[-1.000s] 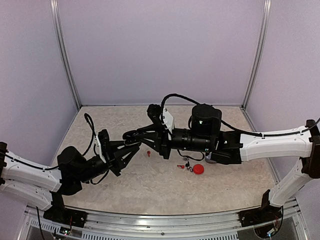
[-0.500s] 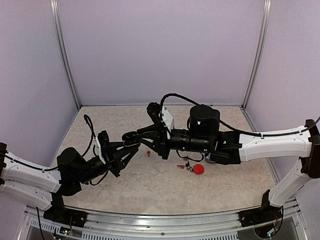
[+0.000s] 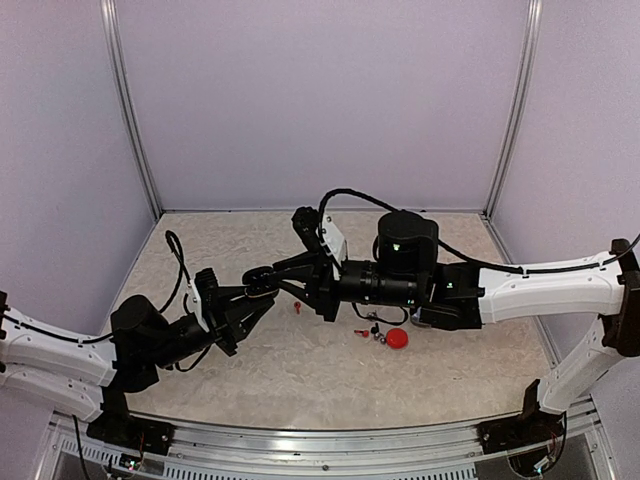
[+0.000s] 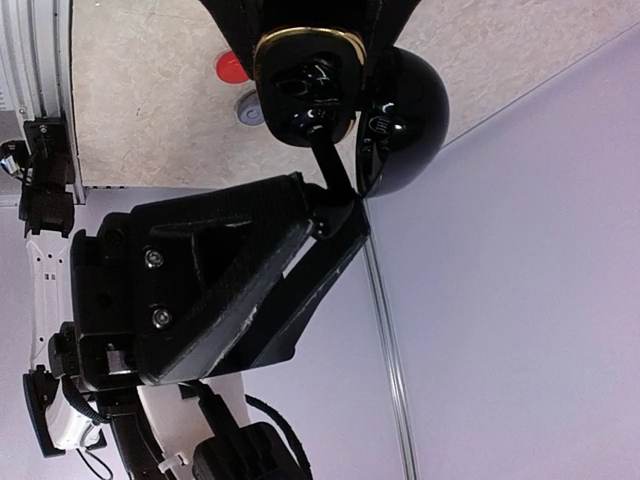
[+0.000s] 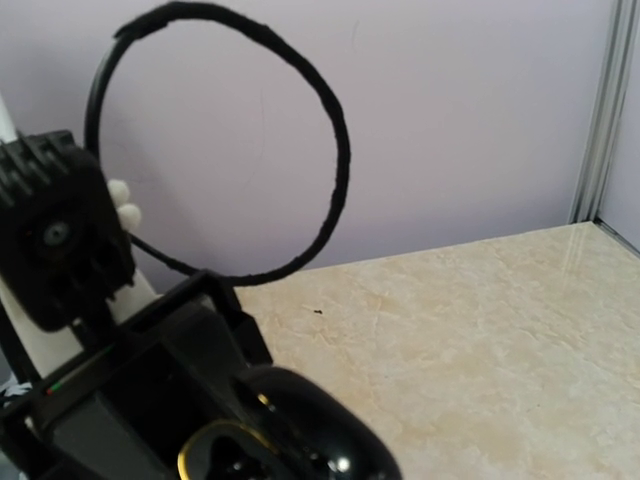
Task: Insert the wireless bluetooth earbuds into the charging case
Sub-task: Insert the right earbud into the right side groove of the charging case.
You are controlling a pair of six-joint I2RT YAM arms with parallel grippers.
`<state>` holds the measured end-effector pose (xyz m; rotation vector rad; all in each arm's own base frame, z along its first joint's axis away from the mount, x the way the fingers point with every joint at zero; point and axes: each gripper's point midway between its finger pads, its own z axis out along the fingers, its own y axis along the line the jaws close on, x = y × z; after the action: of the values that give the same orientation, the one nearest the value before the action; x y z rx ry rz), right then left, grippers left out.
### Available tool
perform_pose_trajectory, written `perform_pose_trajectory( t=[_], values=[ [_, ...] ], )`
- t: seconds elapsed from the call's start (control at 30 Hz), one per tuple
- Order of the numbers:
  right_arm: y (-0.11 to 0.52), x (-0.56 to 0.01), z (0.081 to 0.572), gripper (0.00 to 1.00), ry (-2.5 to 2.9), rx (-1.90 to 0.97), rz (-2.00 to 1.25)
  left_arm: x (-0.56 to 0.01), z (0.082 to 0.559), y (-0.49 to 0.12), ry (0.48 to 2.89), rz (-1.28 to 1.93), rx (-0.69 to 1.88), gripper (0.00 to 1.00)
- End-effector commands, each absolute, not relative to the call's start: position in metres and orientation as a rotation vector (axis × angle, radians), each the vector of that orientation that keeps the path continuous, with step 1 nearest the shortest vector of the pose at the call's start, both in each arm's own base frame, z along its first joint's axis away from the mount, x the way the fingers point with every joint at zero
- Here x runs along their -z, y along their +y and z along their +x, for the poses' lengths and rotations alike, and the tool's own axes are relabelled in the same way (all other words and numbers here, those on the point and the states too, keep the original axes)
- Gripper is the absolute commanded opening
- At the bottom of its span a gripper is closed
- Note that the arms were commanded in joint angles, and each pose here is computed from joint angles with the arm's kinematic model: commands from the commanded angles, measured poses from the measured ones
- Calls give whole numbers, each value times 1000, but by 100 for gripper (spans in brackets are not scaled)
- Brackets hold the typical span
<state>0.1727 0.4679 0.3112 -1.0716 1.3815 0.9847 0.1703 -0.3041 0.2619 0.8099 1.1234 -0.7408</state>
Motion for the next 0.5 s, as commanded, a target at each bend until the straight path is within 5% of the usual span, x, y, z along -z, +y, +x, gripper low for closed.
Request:
perform_pose_trajectory(
  t=[0.0, 0.47],
  values=[
    [456, -299, 181, 9, 1437, -912, -1051, -296, 158, -295, 992, 764, 765, 5],
    [463, -290, 173, 7, 1408, -924, -1128, -296, 158, -298, 992, 763, 774, 5]
  ],
)
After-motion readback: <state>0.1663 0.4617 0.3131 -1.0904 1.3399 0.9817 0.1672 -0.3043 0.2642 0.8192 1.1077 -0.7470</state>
